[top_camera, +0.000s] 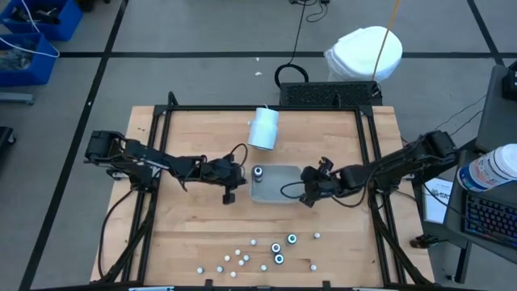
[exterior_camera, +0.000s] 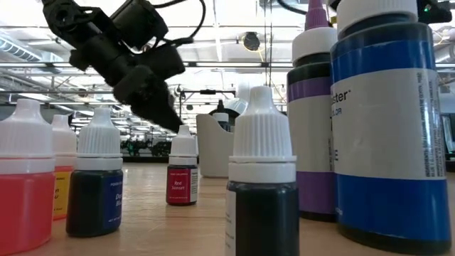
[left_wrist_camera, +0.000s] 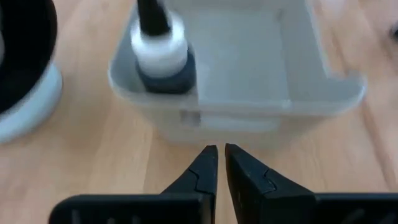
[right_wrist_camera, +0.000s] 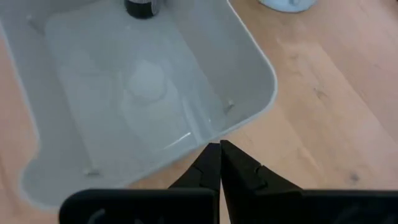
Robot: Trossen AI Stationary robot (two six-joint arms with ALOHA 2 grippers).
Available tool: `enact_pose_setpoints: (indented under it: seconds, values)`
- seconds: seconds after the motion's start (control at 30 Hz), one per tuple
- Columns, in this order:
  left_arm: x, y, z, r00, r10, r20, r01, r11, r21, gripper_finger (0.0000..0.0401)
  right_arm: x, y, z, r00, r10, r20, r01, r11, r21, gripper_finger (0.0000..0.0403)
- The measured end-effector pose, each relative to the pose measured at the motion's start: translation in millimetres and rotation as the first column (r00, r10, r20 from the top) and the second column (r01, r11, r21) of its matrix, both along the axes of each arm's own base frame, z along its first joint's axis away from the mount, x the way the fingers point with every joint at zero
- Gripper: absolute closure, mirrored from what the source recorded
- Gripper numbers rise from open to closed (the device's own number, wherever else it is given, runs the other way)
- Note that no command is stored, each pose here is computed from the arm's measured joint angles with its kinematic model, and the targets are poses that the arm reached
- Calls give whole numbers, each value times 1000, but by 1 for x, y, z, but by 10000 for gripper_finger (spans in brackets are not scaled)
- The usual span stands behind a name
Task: Pick & Place food coloring
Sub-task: Adjust the gray bin, then put the large green food coloring bottle into the gray bin
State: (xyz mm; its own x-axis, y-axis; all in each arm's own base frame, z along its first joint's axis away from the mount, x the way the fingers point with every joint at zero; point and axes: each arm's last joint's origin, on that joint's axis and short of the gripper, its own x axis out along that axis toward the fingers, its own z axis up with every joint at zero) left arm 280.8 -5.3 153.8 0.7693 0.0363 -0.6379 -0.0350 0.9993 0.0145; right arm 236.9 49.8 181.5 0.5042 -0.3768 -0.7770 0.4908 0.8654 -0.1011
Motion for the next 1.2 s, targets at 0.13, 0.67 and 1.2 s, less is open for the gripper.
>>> enact_pose_setpoints:
  seconds: [0.13,0.67,1.2]
  values:
    - [-5,0,0,999,-1,-52,1,1000,0,360,-8,8,8,999,51,10,-51,998,39,403]
    - [-15,-8,9,997,-30,-78,31,999,13,359,-29,105,71,607,602,519,-679,732,-55,387]
    - [-15,-10,10,996,-34,-76,35,999,11,359,-15,129,27,660,673,335,-638,737,-223,132]
